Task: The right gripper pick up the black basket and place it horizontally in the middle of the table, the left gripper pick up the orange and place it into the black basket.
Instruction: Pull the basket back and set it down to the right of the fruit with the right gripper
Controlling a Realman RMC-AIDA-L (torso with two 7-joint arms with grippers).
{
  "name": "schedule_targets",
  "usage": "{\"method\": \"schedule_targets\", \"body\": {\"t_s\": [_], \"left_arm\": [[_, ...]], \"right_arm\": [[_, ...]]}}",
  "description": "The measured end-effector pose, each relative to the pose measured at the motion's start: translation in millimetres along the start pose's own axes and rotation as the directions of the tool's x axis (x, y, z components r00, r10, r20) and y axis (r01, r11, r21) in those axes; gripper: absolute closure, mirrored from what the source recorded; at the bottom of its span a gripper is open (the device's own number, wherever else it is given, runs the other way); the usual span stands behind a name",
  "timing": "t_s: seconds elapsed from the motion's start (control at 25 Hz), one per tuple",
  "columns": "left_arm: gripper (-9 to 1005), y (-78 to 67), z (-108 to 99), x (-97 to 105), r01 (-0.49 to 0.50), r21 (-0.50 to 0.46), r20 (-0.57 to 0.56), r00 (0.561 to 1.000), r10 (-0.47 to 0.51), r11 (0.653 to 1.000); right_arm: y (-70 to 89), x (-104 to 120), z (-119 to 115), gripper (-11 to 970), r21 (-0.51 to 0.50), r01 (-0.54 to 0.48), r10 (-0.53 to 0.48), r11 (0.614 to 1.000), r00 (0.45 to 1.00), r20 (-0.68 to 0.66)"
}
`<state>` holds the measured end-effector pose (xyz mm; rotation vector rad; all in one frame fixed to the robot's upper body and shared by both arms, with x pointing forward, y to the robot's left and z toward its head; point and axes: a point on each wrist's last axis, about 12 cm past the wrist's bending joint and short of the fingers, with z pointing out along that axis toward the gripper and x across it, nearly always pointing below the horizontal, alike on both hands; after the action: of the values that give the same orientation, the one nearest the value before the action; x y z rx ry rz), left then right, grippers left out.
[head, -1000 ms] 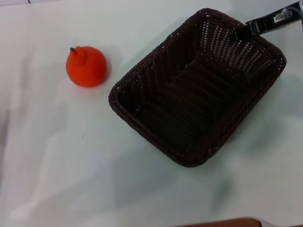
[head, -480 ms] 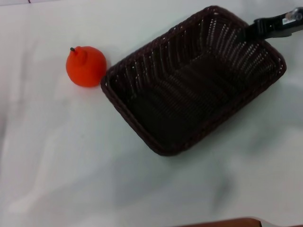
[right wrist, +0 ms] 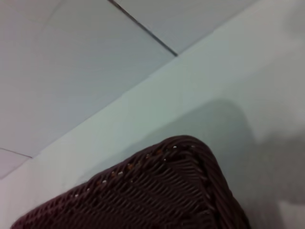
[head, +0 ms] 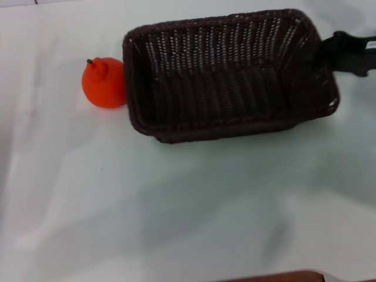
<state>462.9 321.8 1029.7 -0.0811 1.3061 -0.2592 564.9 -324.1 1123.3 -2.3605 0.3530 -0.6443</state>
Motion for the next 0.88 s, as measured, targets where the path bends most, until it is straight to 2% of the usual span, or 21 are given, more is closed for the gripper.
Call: {"method": "schedule_targets", "body": {"t_s": [0.12,0.28,0.6,0.8,0.88], "left_arm": [[75,0.8,6.1,-0.6,-0.011,0.015,-0.009,1.0,0.011,1.0],[75,1.9,10.5,-1.0,-0.018,0.016,-0.014,1.0,0.019,1.0],[76,4.5,8.2,-0.8,-0.02,0.022,-0.031,0.999,0.021,1.0],[76,6.4,7.6,2.3,0.015,0.105,-0.112,0.994,-0.004,0.994],[76,8.3,9.9,4.3,0.042,0.167,-0.181,0.983,-0.011,0.985]], "right_arm": [[-1.9,-7.4,12.8,743,0.01,-0.035,0.035,0.999,0.999,0.014],[-13.0,-8.5,25.3,746,0.008,-0.016,0.016,1.0,0.999,0.03],[-25.0,-4.1,30.2,750,0.011,0.033,-0.034,0.999,0.998,0.047],[-25.9,-6.7,28.4,753,0.027,0.026,-0.028,0.999,0.996,0.079],[-27.6,-8.0,26.3,716,0.04,0.029,-0.033,0.999,0.995,0.091]]}}
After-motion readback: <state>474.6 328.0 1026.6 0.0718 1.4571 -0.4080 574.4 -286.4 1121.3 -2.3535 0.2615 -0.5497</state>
